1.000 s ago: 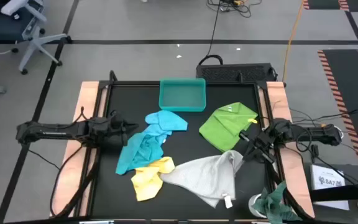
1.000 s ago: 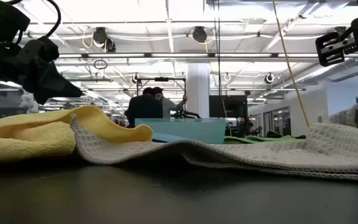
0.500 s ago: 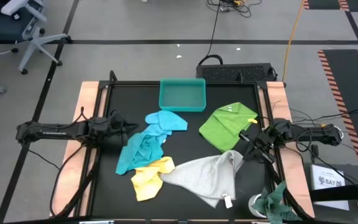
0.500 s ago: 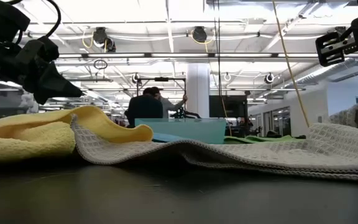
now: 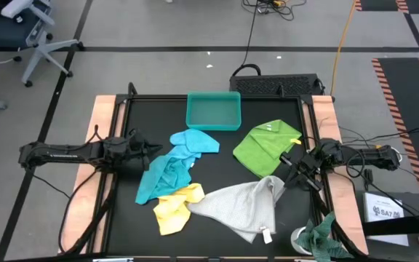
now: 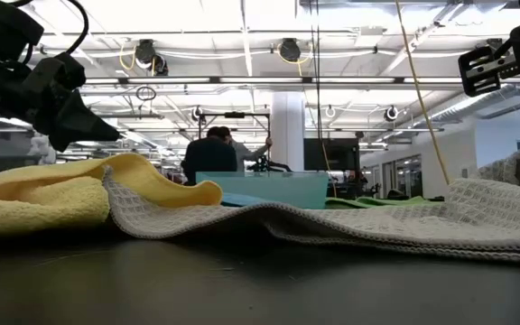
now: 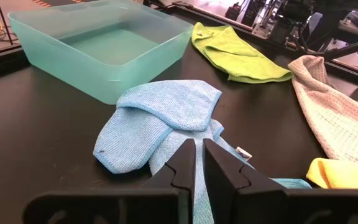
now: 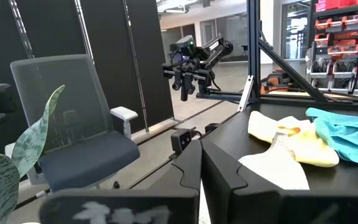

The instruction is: Fold microfiber towels

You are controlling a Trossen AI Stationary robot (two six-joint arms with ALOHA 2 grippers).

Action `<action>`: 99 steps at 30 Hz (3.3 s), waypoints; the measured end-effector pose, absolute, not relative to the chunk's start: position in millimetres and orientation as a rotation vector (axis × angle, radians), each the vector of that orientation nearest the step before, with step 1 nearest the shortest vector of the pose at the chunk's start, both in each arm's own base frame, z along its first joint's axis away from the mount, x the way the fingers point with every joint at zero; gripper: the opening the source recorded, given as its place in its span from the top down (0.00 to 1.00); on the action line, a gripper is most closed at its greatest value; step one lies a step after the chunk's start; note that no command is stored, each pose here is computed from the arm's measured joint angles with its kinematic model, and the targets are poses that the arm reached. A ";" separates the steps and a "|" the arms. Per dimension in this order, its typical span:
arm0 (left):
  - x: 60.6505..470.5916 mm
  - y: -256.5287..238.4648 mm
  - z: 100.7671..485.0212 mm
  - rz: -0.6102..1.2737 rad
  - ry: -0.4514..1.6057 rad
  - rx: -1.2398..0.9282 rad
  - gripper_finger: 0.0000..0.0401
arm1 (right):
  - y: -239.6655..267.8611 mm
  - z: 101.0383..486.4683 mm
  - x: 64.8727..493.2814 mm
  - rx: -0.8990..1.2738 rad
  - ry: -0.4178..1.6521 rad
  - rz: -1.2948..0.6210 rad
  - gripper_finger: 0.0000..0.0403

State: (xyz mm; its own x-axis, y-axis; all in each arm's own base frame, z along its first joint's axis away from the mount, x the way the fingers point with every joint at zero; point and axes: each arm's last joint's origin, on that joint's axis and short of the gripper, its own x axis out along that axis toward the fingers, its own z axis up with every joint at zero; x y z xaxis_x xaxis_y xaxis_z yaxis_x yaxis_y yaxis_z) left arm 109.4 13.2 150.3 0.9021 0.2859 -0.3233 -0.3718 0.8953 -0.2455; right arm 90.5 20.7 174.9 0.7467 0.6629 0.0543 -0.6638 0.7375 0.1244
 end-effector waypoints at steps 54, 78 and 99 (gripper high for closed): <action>109.4 13.1 150.4 0.346 0.285 -0.309 0.92 | 8.5 175.8 96.9 0.349 -0.031 0.256 1.00; 113.2 14.5 197.6 0.284 -0.260 -0.612 0.92 | -1.7 187.3 96.3 0.767 -0.226 -0.031 1.00; 194.1 11.3 270.1 0.361 0.085 -0.368 0.98 | 3.0 246.3 158.6 0.654 0.109 -0.017 1.00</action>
State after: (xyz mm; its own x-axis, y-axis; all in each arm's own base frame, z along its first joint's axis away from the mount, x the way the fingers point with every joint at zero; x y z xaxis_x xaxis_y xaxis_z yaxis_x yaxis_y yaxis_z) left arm 194.1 11.3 270.1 0.9328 0.3293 -0.1464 -0.3600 0.8703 -0.3362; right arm 158.6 3.0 246.3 0.9942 0.0188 -0.1064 0.0499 0.7937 0.6063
